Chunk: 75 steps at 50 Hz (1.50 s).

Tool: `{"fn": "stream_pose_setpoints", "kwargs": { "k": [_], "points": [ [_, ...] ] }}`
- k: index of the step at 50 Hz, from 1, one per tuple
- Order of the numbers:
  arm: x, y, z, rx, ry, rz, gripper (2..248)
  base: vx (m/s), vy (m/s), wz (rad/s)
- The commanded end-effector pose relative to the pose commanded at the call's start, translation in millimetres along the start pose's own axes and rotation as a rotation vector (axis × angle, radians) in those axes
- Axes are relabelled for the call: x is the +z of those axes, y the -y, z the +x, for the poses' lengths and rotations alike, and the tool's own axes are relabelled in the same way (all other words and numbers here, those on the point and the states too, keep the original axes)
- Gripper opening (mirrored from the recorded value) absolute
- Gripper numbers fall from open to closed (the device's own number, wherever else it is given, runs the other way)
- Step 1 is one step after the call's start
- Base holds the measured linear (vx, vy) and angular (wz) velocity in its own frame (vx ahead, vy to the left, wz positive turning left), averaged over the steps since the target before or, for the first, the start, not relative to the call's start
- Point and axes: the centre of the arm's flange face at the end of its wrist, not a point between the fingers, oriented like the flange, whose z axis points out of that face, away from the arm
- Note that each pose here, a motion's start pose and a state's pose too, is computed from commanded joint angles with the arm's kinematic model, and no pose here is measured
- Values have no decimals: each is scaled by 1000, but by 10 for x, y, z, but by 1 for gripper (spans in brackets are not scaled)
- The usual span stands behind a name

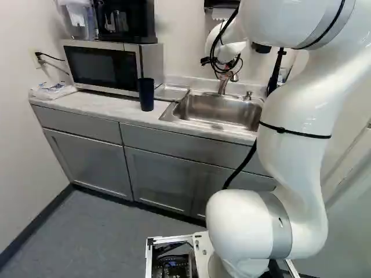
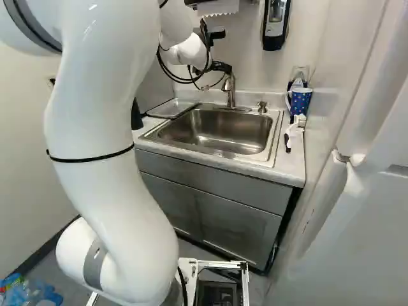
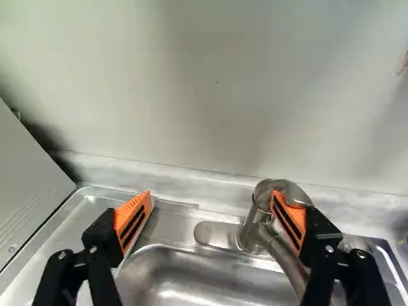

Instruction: Rinse the cup and place it in the tray

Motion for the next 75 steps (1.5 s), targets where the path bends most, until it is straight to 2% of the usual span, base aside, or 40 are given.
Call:
{"fn": "stream_pose_setpoints", "kwargs": {
  "k": [32, 57, 75],
  "points": [
    [-7, 0, 113, 0, -126, 0, 247, 0, 0, 0],
    [-11, 7, 113, 0, -127, 1, 247, 0, 0, 0],
    [-162, 232, 72, -10, -122, 36, 247, 0, 0, 0]
  ]
}}
